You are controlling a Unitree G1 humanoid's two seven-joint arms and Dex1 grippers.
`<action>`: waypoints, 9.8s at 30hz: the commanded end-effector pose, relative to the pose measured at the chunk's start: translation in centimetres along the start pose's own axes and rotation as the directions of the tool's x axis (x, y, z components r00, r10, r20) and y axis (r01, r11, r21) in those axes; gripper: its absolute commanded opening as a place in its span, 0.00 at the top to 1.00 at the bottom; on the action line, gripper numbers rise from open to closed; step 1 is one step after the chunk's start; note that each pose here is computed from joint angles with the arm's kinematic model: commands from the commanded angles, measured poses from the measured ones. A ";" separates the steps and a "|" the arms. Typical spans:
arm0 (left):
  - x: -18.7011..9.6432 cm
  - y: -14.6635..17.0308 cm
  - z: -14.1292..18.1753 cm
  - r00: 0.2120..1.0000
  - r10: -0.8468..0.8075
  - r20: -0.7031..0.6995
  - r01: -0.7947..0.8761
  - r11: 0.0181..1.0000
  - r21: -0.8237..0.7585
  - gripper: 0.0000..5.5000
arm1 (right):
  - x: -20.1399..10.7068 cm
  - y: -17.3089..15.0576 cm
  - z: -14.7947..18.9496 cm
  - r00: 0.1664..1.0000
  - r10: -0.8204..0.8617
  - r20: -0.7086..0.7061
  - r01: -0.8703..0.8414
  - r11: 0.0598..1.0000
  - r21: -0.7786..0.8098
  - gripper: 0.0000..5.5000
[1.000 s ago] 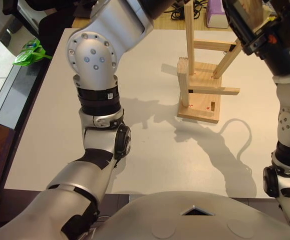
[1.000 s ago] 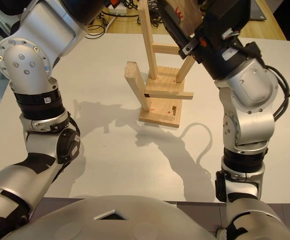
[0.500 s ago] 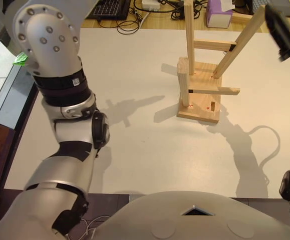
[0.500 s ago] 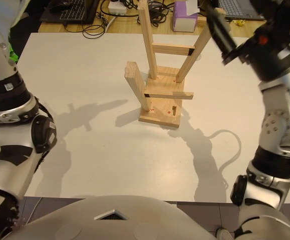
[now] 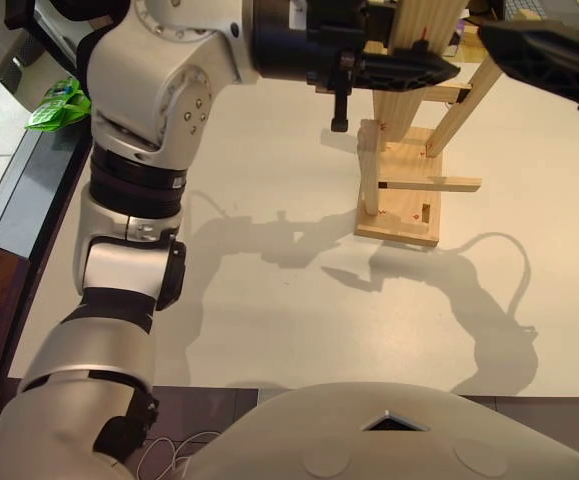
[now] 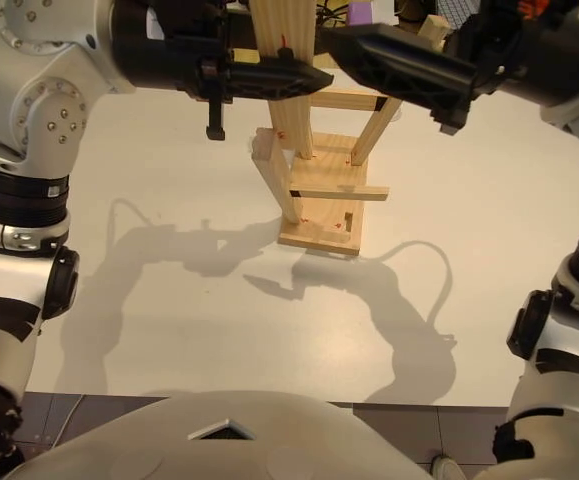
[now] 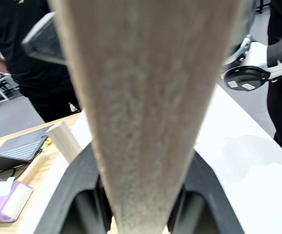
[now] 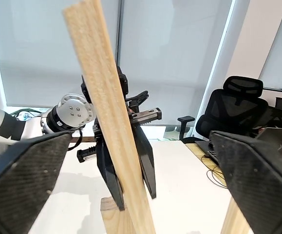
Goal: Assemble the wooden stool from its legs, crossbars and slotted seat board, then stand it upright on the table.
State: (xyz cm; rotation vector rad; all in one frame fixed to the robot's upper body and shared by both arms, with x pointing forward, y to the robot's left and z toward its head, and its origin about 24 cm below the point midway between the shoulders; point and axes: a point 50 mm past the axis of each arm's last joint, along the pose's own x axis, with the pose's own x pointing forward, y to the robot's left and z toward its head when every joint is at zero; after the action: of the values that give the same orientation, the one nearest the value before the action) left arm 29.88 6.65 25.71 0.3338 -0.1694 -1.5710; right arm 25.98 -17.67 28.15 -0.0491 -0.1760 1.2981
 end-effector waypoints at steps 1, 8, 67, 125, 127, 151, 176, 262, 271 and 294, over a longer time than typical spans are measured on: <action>0.4 -0.2 -0.4 1.000 -0.021 -0.014 0.021 1.000 -0.005 0.81 | 1.1 0.2 0.6 0.999 0.046 0.013 -0.046 0.998 -0.037 0.08; 0.9 -0.3 -0.2 0.999 -0.043 -0.013 0.043 0.999 -0.009 0.81 | 2.1 0.5 0.4 0.996 0.084 0.015 -0.084 0.996 -0.027 0.30; -5.4 -14.4 -19.8 0.615 0.512 -0.600 -0.758 0.593 -0.270 0.46 | -13.1 0.5 -8.5 0.103 -0.962 0.254 0.913 0.193 0.359 0.81; 2.9 -12.1 -18.5 0.684 0.570 -0.455 -0.728 0.569 -0.381 0.46 | -9.1 2.2 -15.9 0.462 -0.885 -0.051 0.852 0.427 0.301 0.81; 2.6 -11.9 -18.6 0.666 0.589 -0.458 -0.745 0.551 -0.376 0.46 | -9.0 3.0 -16.1 0.466 -0.882 -0.066 0.861 0.434 0.266 0.81; 2.1 -11.1 -18.3 0.629 0.641 -0.441 -0.778 0.517 -0.358 0.46 | -10.9 2.8 -18.4 0.371 -0.925 -0.082 0.878 0.321 0.354 0.81; 1.1 -8.9 -14.2 0.602 0.773 -0.202 -0.782 0.519 -0.346 0.46 | -9.2 1.4 -14.8 0.470 -0.883 -0.019 0.868 0.458 0.193 0.56; 5.6 -9.3 -7.5 0.910 0.412 -0.044 -0.397 0.838 -0.374 0.46 | -11.5 -2.5 -10.4 0.565 -0.822 -0.072 0.825 0.565 0.024 0.78; 6.0 -8.3 -7.2 0.869 0.494 -0.029 -0.460 0.784 -0.416 0.33 | -11.2 -2.5 -10.6 0.569 -0.819 -0.072 0.822 0.569 0.023 0.79; 7.6 -9.4 -8.9 0.896 0.423 -0.132 -0.434 0.777 -0.455 0.58 | -11.8 -2.4 -11.0 0.552 -0.833 -0.029 0.831 0.547 0.100 0.80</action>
State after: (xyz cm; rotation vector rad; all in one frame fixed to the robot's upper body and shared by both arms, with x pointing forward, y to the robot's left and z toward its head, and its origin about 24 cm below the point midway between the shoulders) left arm 23.73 0.32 15.69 -0.1264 0.0243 -1.1098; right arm 27.15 -29.13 16.41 0.1221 -0.1149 0.3256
